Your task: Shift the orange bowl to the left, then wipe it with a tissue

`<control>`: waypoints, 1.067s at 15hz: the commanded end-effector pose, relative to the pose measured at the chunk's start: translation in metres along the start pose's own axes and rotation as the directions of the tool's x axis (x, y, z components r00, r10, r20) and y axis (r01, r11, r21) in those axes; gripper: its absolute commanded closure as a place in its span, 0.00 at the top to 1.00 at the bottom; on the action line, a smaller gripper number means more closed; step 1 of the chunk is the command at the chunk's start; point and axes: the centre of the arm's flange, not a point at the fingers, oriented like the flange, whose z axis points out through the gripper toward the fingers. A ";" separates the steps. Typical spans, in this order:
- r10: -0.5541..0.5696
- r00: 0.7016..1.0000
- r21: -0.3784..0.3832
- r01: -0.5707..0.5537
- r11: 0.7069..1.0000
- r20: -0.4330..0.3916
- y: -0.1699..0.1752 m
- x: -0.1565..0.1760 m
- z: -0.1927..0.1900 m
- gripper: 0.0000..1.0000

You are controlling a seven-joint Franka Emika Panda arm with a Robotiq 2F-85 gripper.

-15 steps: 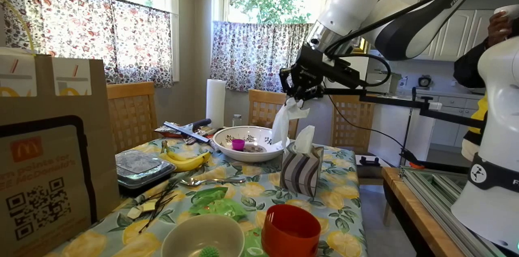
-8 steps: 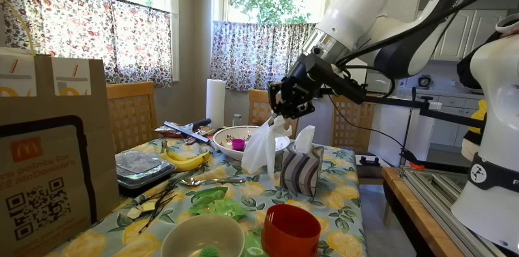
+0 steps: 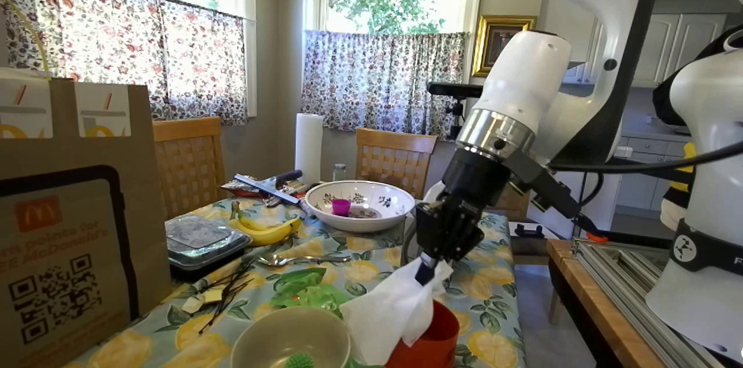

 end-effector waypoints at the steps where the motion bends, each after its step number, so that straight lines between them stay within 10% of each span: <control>1: -0.058 0.980 -0.036 0.066 0.997 0.189 0.006 0.015 -0.010 0.01; 7: 0.020 0.955 -0.321 0.080 0.944 0.297 0.057 0.020 0.007 0.01; 16: -0.002 0.971 -0.307 0.078 0.948 0.241 0.088 0.022 0.018 0.02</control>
